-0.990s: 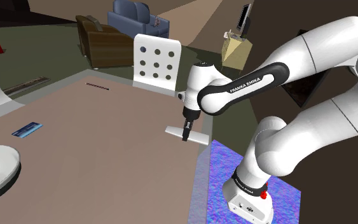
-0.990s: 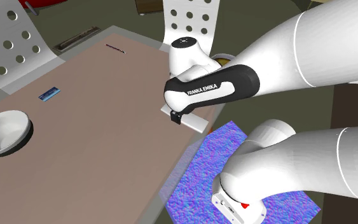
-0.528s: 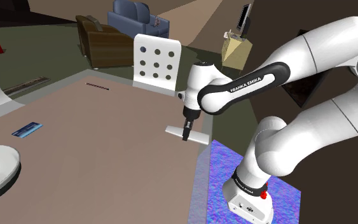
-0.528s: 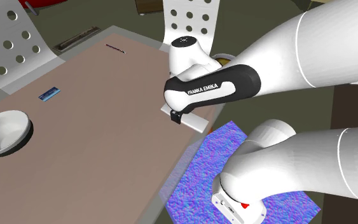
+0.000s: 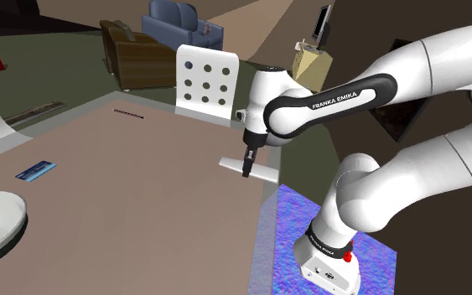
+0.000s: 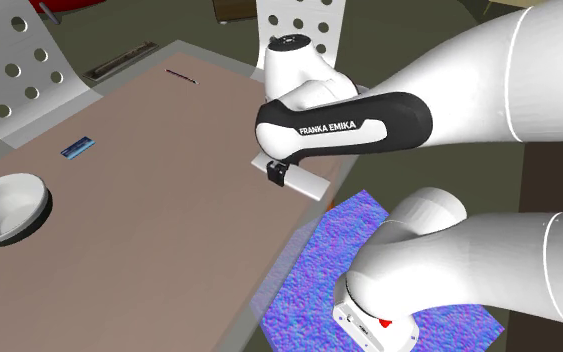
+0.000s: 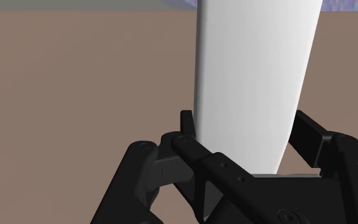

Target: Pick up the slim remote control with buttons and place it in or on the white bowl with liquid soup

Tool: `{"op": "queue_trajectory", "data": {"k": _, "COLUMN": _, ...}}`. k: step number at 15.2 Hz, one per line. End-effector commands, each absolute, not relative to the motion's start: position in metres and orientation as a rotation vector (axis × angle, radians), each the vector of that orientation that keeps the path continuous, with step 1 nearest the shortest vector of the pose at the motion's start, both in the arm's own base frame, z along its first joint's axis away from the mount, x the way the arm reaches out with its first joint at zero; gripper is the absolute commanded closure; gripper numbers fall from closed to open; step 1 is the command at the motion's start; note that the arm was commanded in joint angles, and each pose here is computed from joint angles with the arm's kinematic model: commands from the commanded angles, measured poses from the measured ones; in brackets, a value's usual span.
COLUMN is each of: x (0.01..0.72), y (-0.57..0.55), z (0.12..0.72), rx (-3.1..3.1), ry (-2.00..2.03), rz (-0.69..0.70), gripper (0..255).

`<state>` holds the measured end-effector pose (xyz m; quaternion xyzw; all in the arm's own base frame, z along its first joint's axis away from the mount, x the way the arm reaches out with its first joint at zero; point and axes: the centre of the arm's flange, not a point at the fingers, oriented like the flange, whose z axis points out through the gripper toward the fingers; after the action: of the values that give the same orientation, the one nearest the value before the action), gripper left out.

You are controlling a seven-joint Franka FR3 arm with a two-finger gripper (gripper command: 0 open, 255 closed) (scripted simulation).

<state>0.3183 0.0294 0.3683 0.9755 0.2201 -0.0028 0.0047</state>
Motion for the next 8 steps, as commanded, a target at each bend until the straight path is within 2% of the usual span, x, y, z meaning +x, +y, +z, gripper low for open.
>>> {"op": "queue_trajectory", "data": {"k": 1, "x": 0.318, "y": 0.028, "z": 0.380, "rx": 3.055, "ry": 0.689, "rz": -0.009, "gripper": 255}}
{"op": "queue_trajectory", "data": {"k": 8, "x": 0.318, "y": 0.028, "z": 0.417, "rx": 3.055, "ry": 0.689, "rz": -0.009, "gripper": 255}}
